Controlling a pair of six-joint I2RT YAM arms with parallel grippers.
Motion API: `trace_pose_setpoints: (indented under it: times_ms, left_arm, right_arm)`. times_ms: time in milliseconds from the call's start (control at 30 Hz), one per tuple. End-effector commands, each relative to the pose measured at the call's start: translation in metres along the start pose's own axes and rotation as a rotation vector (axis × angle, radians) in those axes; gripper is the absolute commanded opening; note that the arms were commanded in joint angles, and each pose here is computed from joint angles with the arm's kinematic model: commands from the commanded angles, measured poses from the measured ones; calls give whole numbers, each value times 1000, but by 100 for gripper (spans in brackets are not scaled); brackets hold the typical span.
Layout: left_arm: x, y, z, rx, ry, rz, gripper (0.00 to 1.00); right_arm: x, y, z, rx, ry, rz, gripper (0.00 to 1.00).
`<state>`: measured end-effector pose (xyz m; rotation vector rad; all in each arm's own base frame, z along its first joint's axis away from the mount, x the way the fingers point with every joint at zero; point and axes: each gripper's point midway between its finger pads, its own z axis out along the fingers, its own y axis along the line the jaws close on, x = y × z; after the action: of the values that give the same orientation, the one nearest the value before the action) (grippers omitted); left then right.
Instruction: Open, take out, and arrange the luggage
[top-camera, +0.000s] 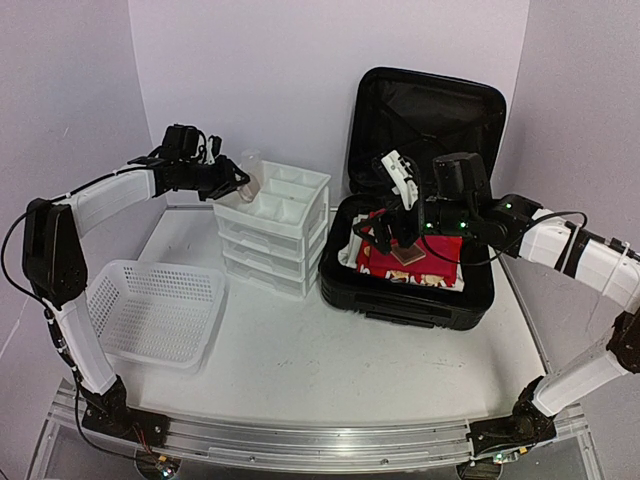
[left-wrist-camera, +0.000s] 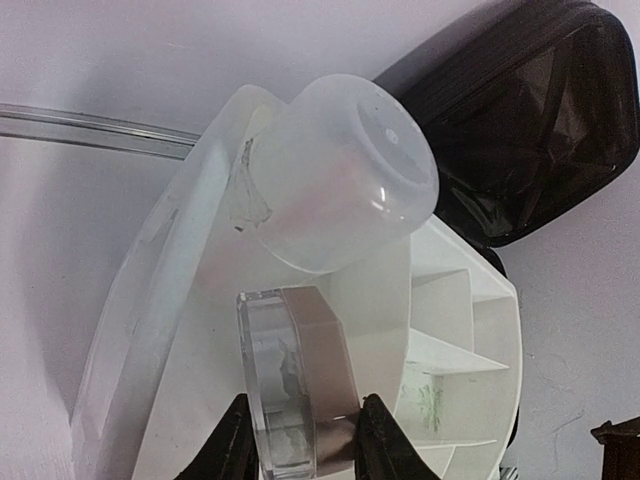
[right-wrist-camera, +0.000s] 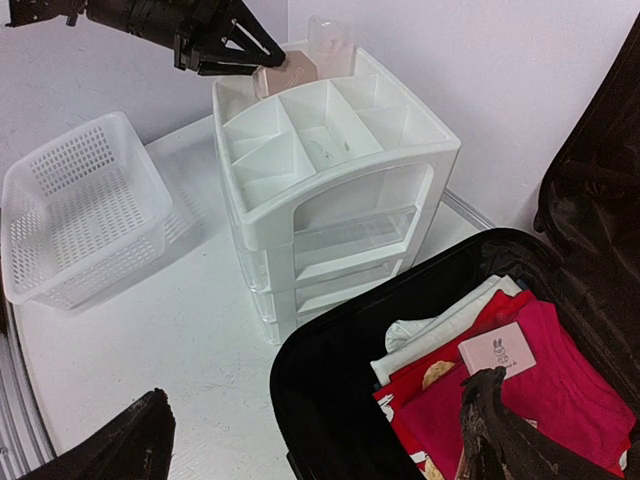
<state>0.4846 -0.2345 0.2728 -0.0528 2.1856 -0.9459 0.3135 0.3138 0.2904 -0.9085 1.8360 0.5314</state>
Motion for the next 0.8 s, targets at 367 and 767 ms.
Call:
trace_pose_setpoints:
  times_ms: [367,767]
  left_arm:
    - [-15,4,-24,-105,-58,86,60]
    - [-26,-7,-60,-158,-104,185,79]
  right_arm:
    - [-11,1,-2,-9,-38,13,98]
    - [6,-41,19,156,69,143,98]
